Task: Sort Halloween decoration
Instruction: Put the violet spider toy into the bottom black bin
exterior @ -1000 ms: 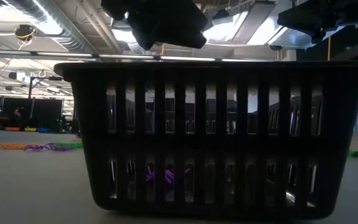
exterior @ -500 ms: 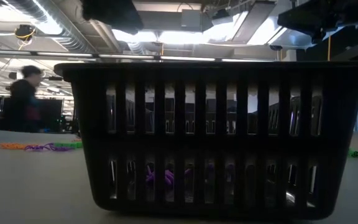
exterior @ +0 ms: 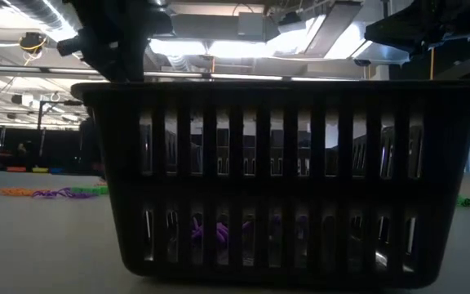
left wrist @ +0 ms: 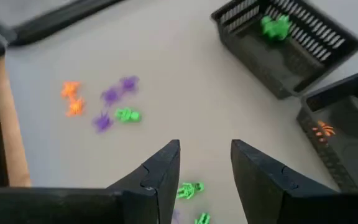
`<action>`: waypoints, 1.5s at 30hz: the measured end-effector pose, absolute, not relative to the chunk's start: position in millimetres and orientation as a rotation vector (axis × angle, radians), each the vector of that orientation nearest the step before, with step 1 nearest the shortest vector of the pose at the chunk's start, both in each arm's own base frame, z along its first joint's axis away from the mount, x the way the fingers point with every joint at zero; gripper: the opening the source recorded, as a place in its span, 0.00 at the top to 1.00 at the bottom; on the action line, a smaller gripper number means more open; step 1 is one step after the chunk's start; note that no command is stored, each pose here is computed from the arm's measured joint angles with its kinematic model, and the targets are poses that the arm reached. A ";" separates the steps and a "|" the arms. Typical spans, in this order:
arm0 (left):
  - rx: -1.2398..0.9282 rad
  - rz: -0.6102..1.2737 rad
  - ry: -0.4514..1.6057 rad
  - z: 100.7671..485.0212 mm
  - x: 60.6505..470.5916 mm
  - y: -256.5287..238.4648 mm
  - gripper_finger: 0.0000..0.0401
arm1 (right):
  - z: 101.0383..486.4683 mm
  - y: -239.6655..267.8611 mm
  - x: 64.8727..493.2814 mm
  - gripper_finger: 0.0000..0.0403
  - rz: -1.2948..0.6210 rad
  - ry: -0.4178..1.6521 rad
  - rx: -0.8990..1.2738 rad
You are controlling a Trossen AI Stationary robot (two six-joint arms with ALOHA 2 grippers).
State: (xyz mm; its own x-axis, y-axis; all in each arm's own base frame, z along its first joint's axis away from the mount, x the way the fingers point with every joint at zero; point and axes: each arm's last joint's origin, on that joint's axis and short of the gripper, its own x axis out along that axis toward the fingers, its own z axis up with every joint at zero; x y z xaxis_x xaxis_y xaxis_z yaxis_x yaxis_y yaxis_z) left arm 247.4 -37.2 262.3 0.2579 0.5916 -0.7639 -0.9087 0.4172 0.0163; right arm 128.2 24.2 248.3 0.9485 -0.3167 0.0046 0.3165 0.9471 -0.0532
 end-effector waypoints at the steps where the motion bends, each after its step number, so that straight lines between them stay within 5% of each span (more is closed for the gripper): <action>1: -0.492 1.077 0.777 262.2 248.3 -35.1 0.66 | 247.8 24.2 128.2 0.77 -0.322 0.009 -0.056; 18: -0.721 1.290 0.767 257.1 249.3 11.2 0.66 | 247.3 24.2 128.2 0.77 -0.322 0.014 -0.059; 30: -0.929 1.505 0.796 211.5 230.7 64.4 0.66 | 247.3 24.2 128.2 0.77 -0.322 0.014 -0.059; 45: -1.113 1.462 0.846 167.2 201.9 118.3 0.66 | 247.4 24.2 128.1 0.77 -0.322 0.013 -0.058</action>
State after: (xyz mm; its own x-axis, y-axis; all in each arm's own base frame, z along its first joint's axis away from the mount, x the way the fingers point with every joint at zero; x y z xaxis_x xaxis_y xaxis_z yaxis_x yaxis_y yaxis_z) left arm 201.9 118.3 167.2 -0.0016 0.3195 -0.9476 -0.9809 -0.1850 -0.0607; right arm 128.1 24.2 247.4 0.9484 -0.3170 -0.0039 0.3162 0.9468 -0.0595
